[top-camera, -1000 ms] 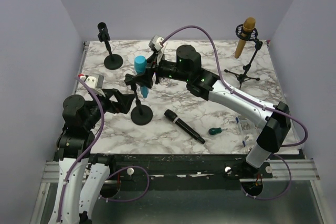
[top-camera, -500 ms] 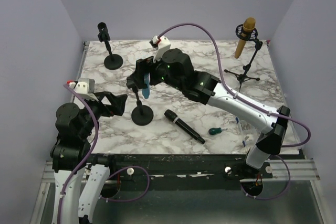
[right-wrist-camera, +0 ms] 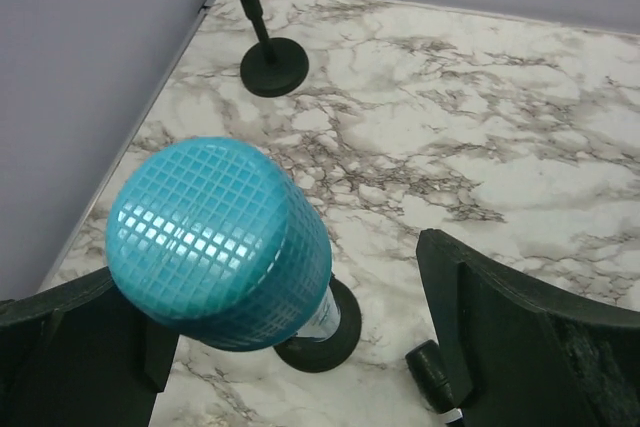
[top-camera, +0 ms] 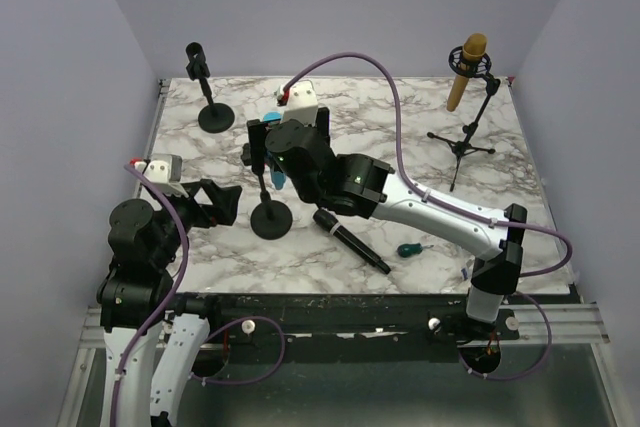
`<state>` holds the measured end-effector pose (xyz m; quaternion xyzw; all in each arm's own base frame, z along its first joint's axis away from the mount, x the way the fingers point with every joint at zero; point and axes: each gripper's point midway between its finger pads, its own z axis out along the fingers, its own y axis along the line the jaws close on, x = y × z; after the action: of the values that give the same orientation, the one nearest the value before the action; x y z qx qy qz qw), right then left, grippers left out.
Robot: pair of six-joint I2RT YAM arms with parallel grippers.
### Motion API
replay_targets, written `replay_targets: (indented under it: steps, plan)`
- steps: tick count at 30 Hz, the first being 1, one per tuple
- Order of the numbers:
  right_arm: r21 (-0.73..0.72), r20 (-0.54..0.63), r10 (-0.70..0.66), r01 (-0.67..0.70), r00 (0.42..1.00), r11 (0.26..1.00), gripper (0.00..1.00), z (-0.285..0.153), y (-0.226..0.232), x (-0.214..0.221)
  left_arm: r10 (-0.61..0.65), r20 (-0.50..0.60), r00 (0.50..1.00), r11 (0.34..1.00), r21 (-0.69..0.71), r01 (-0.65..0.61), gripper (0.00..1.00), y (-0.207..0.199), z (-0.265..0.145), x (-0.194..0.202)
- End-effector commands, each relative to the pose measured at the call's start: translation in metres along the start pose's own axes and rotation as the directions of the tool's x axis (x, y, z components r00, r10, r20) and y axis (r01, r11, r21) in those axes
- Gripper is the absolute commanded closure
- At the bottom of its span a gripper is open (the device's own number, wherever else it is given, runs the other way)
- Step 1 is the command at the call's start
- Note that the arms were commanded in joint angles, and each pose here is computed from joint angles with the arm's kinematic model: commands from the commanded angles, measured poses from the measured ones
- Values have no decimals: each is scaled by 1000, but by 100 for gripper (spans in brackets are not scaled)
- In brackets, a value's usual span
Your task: Remove the microphone from the stand
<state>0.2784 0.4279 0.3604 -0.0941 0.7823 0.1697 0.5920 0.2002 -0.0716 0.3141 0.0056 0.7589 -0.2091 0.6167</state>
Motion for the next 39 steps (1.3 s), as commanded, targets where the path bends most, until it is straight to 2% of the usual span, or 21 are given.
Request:
replay_targets:
  steps: [1,6,12,15,19,22,27,31,35,39]
  plan:
    - [109,60,-14,7,998,994,3,-7,-11,-10,11,-7,1000,1000,-25,-11,1,6,-4,9]
    - [100,61,-32,26,998,995,22,-5,-3,-6,16,-7,1000,1000,-23,-16,1,7,-2,9]
    - [48,74,-83,79,994,996,63,-3,2,-2,45,-28,999,999,-24,-45,1,9,1,12]
    - [-69,86,-121,127,989,990,80,-6,19,-4,50,-42,998,999,-5,-50,1,7,3,14]
    - [-255,135,-211,240,968,937,99,-12,44,1,41,-47,998,998,39,-39,1,0,9,16]
    - [-333,128,-255,284,958,899,99,-2,42,8,29,-51,998,997,77,-25,1,-7,12,13]
    - [-539,99,-229,246,968,805,99,3,39,6,32,-45,999,991,134,-25,1,-18,17,4]
    - [-580,92,-230,240,969,779,99,8,30,3,49,-20,999,984,173,-45,1,-23,23,-4]
    - [-637,77,-225,221,971,738,99,7,34,3,64,-18,998,989,137,-61,1,-16,34,-12]
    - [-640,51,-226,206,973,740,99,14,37,7,88,-30,996,985,154,-83,1,-17,46,-18]
